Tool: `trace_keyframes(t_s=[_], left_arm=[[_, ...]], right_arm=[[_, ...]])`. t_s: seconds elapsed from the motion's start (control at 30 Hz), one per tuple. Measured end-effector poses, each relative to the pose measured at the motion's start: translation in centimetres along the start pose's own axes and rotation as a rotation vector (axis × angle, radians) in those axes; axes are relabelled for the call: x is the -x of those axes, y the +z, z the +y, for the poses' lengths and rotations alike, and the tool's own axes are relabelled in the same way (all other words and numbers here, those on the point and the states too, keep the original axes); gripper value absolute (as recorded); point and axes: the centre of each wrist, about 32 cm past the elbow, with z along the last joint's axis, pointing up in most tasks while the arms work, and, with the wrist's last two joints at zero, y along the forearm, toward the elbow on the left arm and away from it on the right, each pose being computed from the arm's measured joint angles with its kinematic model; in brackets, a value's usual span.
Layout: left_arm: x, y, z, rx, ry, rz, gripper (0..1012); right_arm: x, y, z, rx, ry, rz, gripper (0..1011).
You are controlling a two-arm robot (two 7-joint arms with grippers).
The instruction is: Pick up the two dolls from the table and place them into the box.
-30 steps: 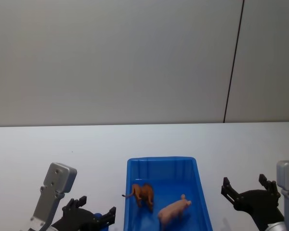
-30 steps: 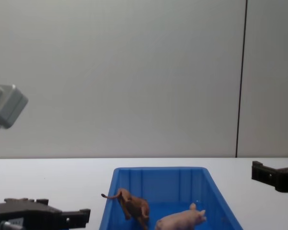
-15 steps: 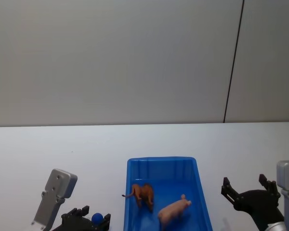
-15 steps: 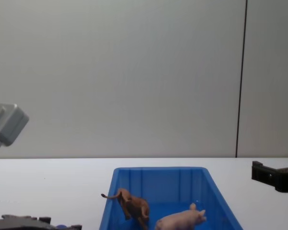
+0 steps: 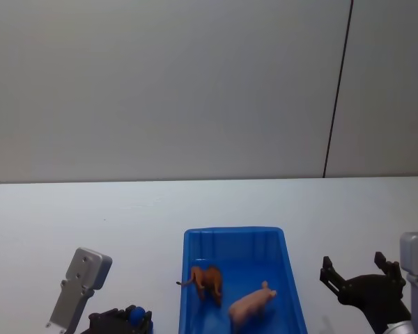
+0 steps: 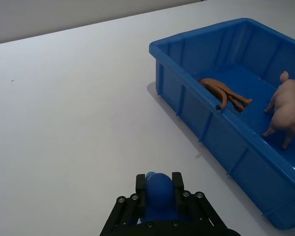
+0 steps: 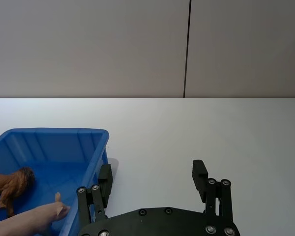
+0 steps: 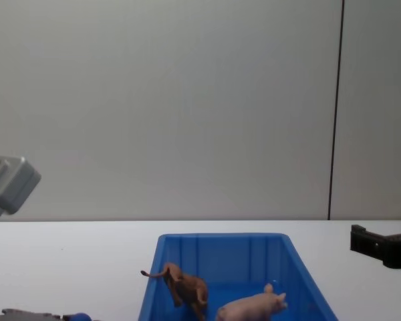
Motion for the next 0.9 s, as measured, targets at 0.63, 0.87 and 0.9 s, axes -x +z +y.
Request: trace_keyframes(t_s=[0.63, 0.87, 0.9], left_arm=[[0.11, 1.78, 0.24, 0.169, -0.029, -0.019, 210], [0.19, 3.20, 0.44, 0.263, -0.062, -0.046, 177], [0.19, 3.32, 0.45, 0.273, -0.066, -0.049, 171]], right_arm=[[0.0, 0.0, 0.0, 0.000, 0.000, 0.000, 1001], [0.0, 0.0, 0.0, 0.000, 0.000, 0.000, 1001], [0.0, 0.0, 0.0, 0.000, 0.000, 0.000, 1001]])
